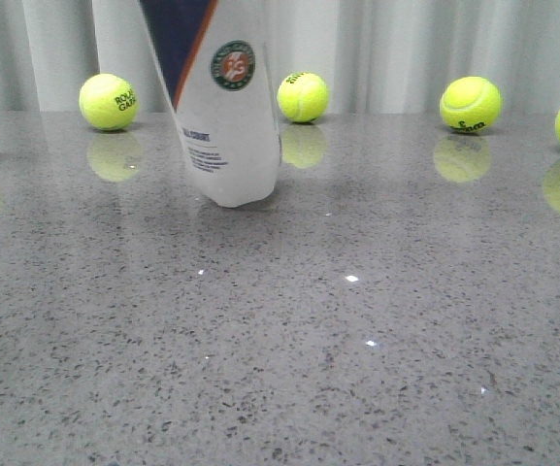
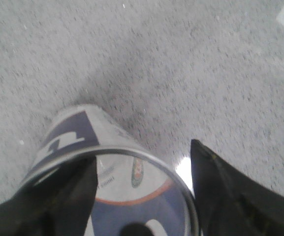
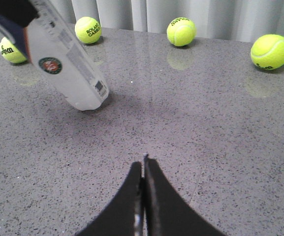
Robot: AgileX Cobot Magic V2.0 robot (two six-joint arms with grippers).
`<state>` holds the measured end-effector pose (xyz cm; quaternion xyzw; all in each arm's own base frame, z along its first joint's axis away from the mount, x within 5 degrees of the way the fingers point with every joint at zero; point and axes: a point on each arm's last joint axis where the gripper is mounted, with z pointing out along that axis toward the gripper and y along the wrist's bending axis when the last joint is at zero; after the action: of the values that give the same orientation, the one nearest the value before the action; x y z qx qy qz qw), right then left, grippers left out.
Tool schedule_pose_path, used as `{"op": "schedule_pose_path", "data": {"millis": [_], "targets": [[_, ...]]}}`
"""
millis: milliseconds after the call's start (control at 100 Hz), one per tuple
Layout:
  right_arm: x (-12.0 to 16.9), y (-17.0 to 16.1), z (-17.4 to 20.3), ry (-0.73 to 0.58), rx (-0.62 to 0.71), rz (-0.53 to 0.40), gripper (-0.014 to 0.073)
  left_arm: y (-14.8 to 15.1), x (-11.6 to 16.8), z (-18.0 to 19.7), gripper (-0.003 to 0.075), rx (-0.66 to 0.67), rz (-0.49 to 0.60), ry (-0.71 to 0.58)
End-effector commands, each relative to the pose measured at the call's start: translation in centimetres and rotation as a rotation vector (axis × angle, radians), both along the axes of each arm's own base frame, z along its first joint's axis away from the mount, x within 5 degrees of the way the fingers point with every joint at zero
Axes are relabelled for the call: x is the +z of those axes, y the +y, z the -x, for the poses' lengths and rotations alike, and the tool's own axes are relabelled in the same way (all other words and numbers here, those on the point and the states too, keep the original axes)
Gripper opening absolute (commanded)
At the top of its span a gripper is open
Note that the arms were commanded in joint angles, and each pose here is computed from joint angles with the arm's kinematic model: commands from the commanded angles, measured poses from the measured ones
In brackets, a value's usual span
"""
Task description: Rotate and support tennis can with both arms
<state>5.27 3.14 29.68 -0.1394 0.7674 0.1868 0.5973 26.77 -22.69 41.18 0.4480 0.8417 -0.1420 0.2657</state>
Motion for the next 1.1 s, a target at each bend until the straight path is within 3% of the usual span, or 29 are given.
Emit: {"op": "schedule_pose_path", "data": {"millis": [0, 270, 630, 750, 940, 1090], "targets": [[1.4, -0.1, -0.2, -0.075, -0.019, -0.043, -0.0061, -0.4, 3.0, 0.2, 0.0412, 0.004, 0.117, -0.089], [1.4, -0.1, -0.2, -0.075, -0.019, -0.043, -0.0061, -1.7, 3.4, -1.5, 0.0412, 0.003, 0.136, -0.116], [1.4, -0.1, -0.2, -0.075, -0.019, -0.043, -0.0061, -1.3, 3.7, -2.2, 0.0401, 0.029, 0.161, -0.149], [1.4, -0.1, -0.2, -0.075, -0.019, -0.043, -0.0061, -1.0, 5.0, -2.0, 0.0281, 0.042, 0.215, -0.215], [1.4, -0.1, -0.2, -0.075, -0.019, -0.043, -0.0061, -0.2, 6.6, -0.8, -0.0021, 0.058, 0.292, -0.294], [1.4, -0.1, -0.2, -0.075, -0.019, -0.043, -0.0061, 0.8, 6.6, 0.4, -0.0019, 0.072, 0.319, -0.320]]}}
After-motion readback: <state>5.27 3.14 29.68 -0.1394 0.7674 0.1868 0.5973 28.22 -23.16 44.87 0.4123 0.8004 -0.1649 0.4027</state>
